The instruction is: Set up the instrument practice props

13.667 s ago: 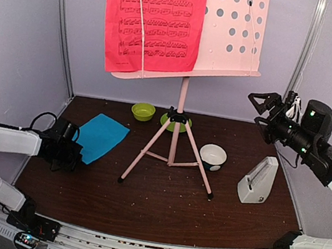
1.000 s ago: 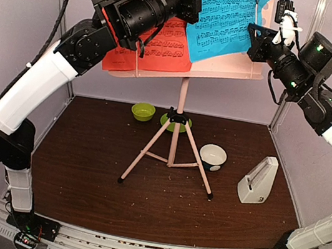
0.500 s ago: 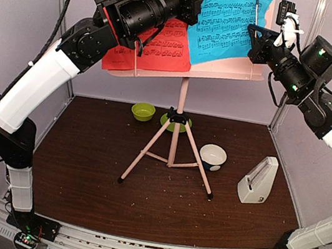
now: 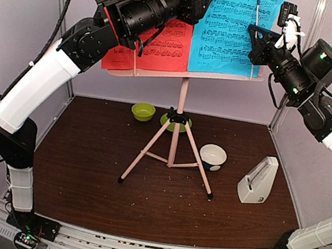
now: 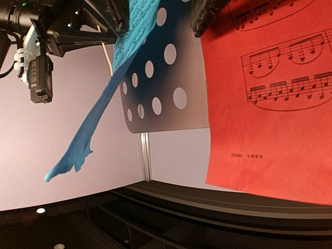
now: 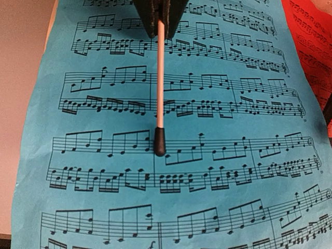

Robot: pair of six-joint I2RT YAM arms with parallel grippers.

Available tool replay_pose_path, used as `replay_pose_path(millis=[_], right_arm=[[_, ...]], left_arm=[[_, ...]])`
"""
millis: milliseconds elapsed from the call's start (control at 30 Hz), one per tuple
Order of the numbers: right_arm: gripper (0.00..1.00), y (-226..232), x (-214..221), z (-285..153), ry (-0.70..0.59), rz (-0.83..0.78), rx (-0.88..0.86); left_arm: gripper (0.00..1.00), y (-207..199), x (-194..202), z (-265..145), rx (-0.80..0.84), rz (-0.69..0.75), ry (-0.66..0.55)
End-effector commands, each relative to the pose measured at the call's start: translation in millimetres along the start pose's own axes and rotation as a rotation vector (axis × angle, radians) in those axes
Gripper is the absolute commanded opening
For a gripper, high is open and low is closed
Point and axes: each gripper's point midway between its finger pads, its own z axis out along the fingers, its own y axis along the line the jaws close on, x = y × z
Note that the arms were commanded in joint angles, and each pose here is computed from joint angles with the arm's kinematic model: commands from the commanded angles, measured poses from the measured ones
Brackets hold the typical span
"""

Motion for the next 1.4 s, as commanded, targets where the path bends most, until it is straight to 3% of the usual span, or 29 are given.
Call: replay_pose_path(millis=[0, 167, 367, 833, 1033, 1267, 1367], right_arm=[[0.00, 6.2, -5.2, -4.4, -0.019, 0.018, -0.040], [0.00, 4.4, -3.6, -4.6, -0.014, 0.019, -0.030], [0.19, 2.3, -1.4, -4.9, -0.009, 0.027, -0.017], [0.35, -2.5, -10.8, -13.8, -0.026, 0.036, -0.006], [0.49, -4.8, -21.0, -21.9, -0.038, 0.039, -0.007], [0.80, -13.1, -38.1, -41.5, -0.053, 0.048, 0.005], [0.87, -18.6, -42.4, -51.7, -0.042, 0.051, 0.018]], left_arm=[[0.47, 10.1, -20.6, -4.4, -0.025, -0.022, -0.052], [0.57, 10.9, -29.6, -8.3, -0.019, -0.030, -0.071], [0.70, 5.0, -43.8, -18.8, -0.010, 0.002, -0.089], [0.75, 6.7, -51.2, -37.7, -0.010, 0.026, -0.053], [0.76, 9.4, -48.0, -54.5, 0.001, 0.035, -0.004], [0.83, 31.1, -35.8, -88.1, -0.067, 0.016, 0.063], [0.88, 44.9, -33.6, -108.5, -0.104, 0.000, 0.084]])
